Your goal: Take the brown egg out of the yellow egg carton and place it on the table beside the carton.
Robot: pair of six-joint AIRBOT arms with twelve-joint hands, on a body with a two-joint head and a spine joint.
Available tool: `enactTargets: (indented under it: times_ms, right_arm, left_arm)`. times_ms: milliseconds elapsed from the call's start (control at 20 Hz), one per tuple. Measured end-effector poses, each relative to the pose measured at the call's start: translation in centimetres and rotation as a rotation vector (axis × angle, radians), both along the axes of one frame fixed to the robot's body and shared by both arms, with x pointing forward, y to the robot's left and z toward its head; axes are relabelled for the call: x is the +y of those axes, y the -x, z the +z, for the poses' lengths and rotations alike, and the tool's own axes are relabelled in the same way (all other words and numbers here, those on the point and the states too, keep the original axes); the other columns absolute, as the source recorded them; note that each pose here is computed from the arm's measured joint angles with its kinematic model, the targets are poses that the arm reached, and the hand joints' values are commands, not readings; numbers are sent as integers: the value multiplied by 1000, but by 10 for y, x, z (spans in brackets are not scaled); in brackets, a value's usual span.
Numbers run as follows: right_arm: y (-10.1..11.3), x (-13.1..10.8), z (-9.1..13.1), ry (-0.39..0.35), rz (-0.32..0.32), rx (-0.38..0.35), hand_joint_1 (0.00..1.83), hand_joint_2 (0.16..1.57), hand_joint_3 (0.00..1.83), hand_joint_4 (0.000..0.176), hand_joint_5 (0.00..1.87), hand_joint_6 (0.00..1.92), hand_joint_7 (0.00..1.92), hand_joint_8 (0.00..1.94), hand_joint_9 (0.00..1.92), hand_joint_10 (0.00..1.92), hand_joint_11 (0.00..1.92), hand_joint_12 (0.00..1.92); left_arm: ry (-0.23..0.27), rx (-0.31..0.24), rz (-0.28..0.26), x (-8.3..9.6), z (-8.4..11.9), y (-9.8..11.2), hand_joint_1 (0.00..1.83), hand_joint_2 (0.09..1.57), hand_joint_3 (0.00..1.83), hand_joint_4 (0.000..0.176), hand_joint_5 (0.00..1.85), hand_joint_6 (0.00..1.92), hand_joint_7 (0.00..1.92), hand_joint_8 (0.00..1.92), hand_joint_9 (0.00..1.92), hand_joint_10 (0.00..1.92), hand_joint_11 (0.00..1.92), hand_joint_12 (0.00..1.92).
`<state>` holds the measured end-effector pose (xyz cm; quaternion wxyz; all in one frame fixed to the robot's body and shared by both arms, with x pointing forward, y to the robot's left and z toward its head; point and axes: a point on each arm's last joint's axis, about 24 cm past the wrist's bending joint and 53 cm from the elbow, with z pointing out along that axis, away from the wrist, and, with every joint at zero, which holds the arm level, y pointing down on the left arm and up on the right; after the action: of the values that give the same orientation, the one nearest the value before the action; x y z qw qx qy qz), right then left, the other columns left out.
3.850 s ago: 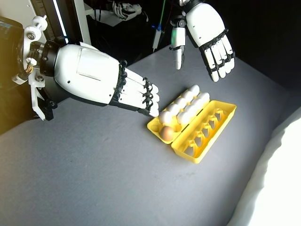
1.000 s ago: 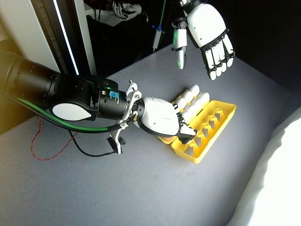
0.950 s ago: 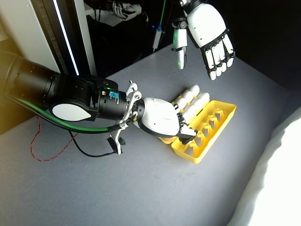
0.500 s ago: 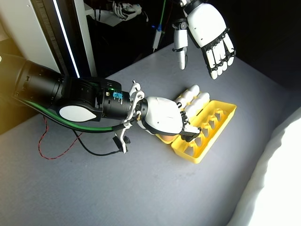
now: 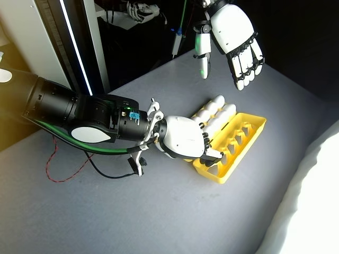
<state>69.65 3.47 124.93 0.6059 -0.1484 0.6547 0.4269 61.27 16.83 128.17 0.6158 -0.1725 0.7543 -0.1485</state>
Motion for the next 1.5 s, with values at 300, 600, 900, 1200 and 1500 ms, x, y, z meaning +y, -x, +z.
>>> enactTargets:
  times_ms: [300, 600, 900, 1200, 1500]
  right_arm:
    - [2, 4, 1, -7, 7, -3, 1478, 1186, 0, 0, 785, 1153, 912, 1074, 780, 1347, 522, 1832]
    - [-1, 2, 1, -31, -4, 28, 1485, 1173, 0, 0, 782, 1177, 900, 1091, 824, 1299, 574, 1744]
    - [-4, -1, 18, -46, -9, 11, 1484, 1176, 1, 0, 768, 1195, 878, 1103, 819, 1303, 593, 1755]
    - [-7, -14, 37, -72, -29, -17, 1485, 1170, 0, 0, 788, 1159, 885, 1103, 830, 1293, 604, 1739]
    - [-10, -33, 25, -25, -56, 15, 1483, 1178, 2, 0, 768, 1186, 854, 1131, 818, 1318, 597, 1759]
  left_arm:
    - [-1, 1, 4, 1, 0, 0, 0, 1248, 3, 0, 328, 0, 363, 1, 335, 1, 0, 670]
    - [8, 17, 2, 0, -4, 1, 58, 1252, 1, 0, 345, 6, 378, 5, 345, 3, 0, 632]
    - [-11, 29, -6, -1, -5, 2, 3, 1260, 2, 0, 332, 0, 371, 0, 339, 0, 0, 618]
    - [-11, 28, -8, -1, -5, 2, 4, 1251, 0, 0, 328, 0, 376, 0, 338, 0, 0, 616]
    - [2, 33, -9, -2, -5, 2, 0, 1267, 3, 0, 327, 0, 372, 3, 330, 2, 0, 609]
